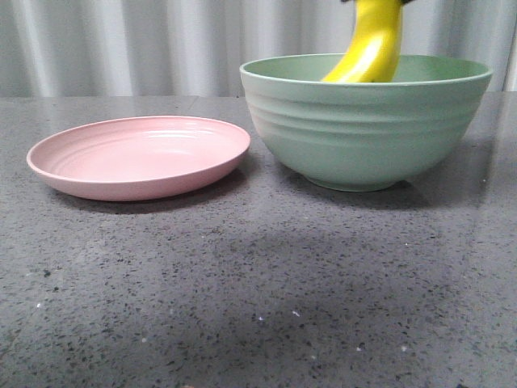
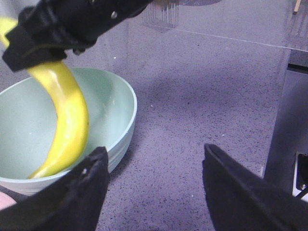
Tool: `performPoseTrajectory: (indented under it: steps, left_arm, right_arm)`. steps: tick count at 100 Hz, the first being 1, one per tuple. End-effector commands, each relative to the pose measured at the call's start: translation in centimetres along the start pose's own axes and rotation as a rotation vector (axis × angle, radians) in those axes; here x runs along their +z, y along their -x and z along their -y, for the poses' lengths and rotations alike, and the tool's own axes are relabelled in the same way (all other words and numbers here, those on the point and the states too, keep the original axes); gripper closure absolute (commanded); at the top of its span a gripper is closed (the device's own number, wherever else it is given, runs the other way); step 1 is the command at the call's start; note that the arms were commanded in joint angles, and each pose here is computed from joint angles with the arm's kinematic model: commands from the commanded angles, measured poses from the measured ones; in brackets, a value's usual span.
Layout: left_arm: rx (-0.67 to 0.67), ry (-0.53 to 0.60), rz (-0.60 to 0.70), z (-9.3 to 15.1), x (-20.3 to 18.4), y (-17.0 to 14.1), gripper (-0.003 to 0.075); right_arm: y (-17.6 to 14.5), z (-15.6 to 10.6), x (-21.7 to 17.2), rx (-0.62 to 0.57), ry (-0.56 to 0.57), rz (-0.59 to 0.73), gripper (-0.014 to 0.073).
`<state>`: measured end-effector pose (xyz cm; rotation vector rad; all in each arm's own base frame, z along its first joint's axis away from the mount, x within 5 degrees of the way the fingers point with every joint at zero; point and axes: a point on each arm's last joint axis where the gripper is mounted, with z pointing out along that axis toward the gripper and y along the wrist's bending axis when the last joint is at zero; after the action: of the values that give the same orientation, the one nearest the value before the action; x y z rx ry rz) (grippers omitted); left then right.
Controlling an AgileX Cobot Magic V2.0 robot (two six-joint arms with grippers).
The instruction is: Transfer banana from pink plate to green bowl
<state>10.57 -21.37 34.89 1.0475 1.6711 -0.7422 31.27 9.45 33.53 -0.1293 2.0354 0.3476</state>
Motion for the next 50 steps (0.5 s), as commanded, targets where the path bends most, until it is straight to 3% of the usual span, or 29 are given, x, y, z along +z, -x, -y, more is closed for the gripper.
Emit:
performPoseTrajectory:
  steps: [1, 22, 41, 50]
  left_arm:
    - [-0.024, 0.002, 0.124, -0.1, -1.0, 2.0, 0.0321]
    - [-0.030, 0.000, 0.124, -0.1, -1.0, 2.0, 0.0321]
    - [-0.030, 0.000, 0.124, -0.1, -1.0, 2.0, 0.0321]
    - [-0.030, 0.000, 0.124, -0.1, -1.0, 2.0, 0.0321]
  right_arm:
    - [2.2, 0.0, -0.7, -0.020, -0.004, 0.136, 0.0459]
    - [1.6, 0.1, 0.4, -0.019, -0.009, 0.105, 0.0444]
    - [1.6, 0.1, 0.4, -0.021, -0.009, 0.107, 0.0179]
    - [1.6, 0.1, 0.4, -0.023, -0.010, 0.107, 0.0139]
